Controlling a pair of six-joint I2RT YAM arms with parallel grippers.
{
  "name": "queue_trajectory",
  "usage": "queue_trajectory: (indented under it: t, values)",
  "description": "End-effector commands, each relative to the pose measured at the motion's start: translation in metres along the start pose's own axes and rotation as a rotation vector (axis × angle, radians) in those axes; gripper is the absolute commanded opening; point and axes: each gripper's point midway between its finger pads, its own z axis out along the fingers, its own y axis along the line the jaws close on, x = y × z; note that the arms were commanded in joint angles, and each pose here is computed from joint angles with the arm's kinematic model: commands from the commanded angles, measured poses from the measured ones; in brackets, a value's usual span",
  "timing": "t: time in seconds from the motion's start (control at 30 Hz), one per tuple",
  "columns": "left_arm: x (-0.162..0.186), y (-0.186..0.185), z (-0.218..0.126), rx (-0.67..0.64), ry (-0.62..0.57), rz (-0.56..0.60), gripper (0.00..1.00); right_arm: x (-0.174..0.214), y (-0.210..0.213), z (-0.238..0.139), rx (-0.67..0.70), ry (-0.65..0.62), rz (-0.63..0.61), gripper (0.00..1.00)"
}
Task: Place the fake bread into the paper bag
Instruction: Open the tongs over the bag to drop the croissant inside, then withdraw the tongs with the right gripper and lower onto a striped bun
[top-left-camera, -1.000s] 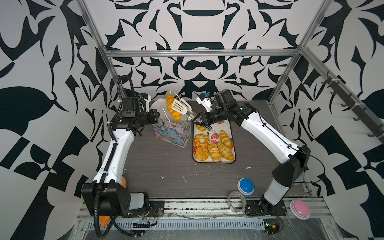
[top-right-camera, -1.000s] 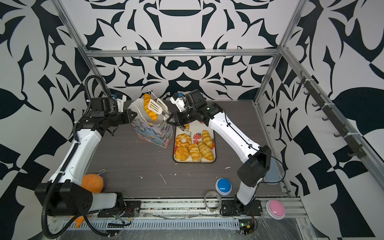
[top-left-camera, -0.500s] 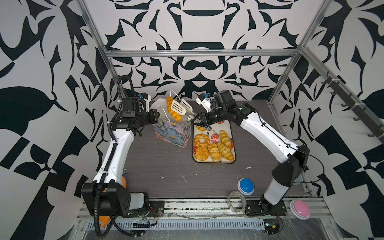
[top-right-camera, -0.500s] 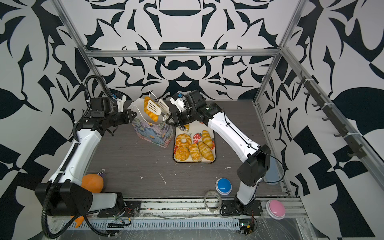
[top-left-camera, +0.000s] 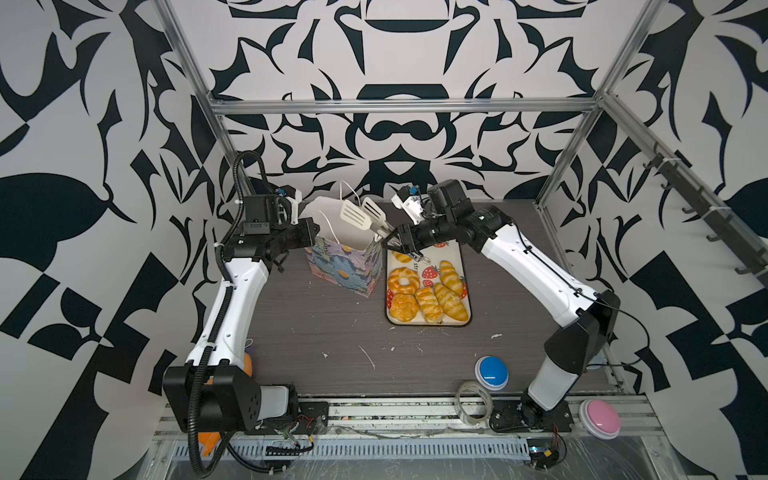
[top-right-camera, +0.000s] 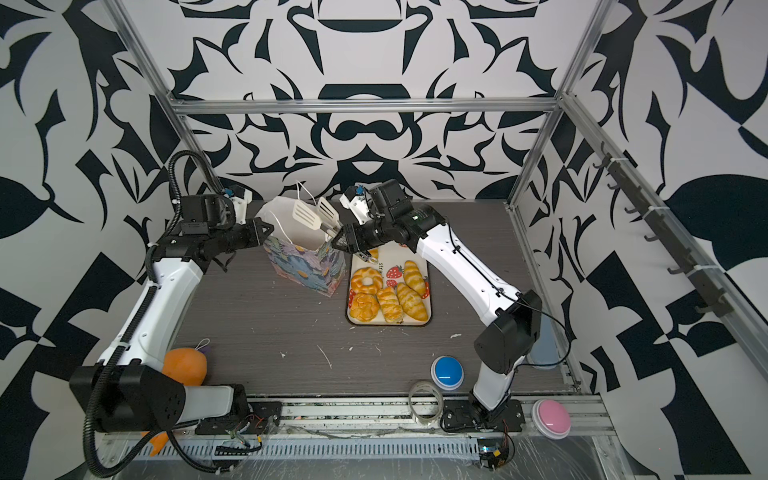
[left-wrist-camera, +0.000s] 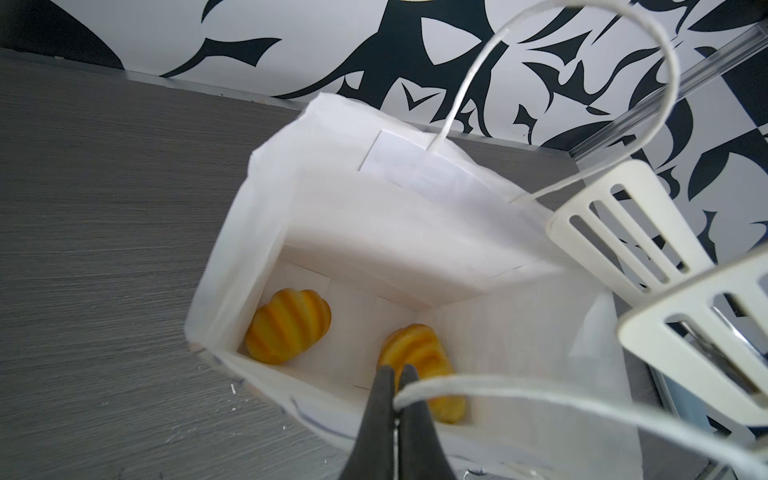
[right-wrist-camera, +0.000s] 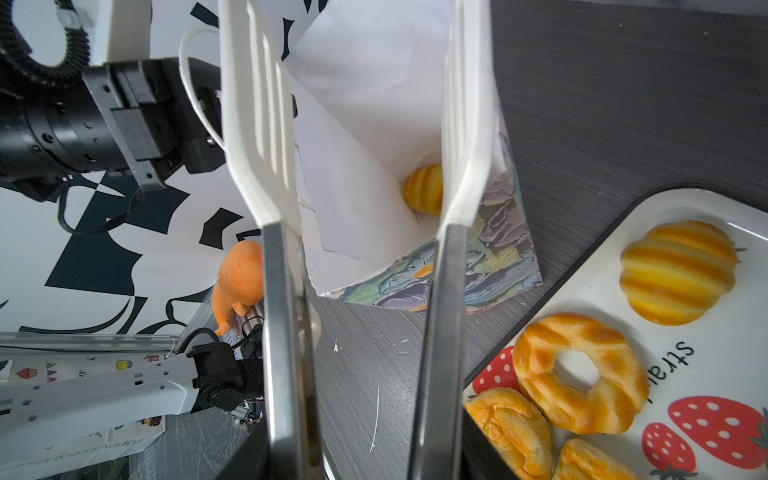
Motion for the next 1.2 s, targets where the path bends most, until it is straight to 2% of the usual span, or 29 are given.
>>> queue_trajectory:
  t: [0.0, 0.27, 0.47, 0.63, 0.9, 1.17]
  values:
    - [0.003, -0.002, -0.006, 0.006, -0.005, -0.006, 0.00, -0.031, 0.034, -0.047, -0.009, -0.146, -0.122, 0.53]
    - [0.003, -0.003, -0.006, 0.010, -0.004, -0.007, 0.00, -0.035, 0.020, -0.084, 0.081, -0.213, -0.131, 0.52]
    - [0.003, -0.003, -0.006, 0.010, -0.004, -0.008, 0.00, -0.038, -0.010, -0.113, 0.134, -0.260, -0.080, 0.52]
    - [0.003, -0.002, -0.005, 0.010, -0.004, -0.010, 0.00, -0.038, -0.040, -0.124, 0.160, -0.289, -0.010, 0.51]
    - [0.004, -0.002, -0.005, 0.013, -0.002, -0.012, 0.00, -0.030, -0.096, -0.114, 0.231, -0.274, 0.117, 0.51]
    - [0.004, -0.003, -0.005, 0.014, -0.002, -0.012, 0.00, 0.000, -0.147, -0.078, 0.304, -0.153, 0.231, 0.51]
